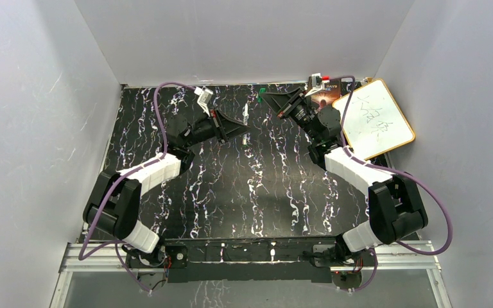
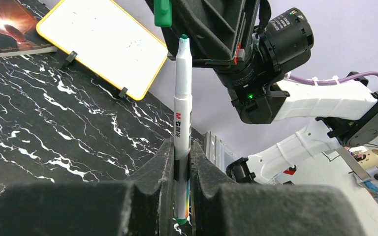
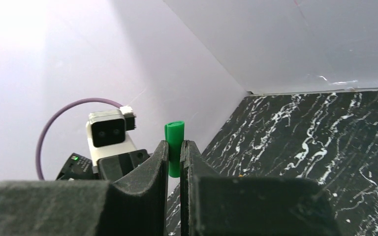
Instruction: Insert the pens into the pen caps
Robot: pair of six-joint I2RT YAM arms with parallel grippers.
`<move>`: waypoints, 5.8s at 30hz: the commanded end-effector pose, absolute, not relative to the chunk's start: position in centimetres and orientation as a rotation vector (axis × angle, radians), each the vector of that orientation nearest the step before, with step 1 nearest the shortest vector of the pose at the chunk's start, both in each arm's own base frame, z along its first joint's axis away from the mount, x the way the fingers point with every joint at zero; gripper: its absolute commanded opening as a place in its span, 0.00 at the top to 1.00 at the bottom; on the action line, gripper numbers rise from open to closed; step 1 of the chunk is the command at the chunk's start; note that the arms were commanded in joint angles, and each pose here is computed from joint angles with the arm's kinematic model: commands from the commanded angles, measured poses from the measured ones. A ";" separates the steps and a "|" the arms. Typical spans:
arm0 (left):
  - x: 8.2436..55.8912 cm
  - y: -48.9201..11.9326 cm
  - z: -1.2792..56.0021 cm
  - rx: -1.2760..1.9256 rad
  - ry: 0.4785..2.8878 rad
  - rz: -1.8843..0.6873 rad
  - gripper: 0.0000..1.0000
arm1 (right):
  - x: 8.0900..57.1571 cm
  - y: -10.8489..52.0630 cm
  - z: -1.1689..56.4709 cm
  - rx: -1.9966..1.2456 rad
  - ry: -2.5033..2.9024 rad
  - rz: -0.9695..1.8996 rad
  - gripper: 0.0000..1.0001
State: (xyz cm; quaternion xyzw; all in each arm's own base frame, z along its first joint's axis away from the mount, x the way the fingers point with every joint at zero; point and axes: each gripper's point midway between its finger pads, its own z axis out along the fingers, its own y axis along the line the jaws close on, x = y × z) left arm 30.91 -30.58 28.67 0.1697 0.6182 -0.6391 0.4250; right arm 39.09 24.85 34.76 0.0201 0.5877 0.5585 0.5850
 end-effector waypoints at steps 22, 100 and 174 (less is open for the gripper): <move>29.2 -32.3 30.4 0.593 1.496 -1.610 1.00 | 36.2 26.5 40.4 -0.168 1.218 1.408 1.00; 29.0 -32.3 31.9 0.661 1.447 -1.577 1.00 | 34.3 26.3 36.7 -0.177 1.306 1.409 1.00; 28.0 -32.0 33.6 1.102 1.277 -1.190 1.00 | 31.1 27.6 41.7 -0.447 1.206 1.370 1.00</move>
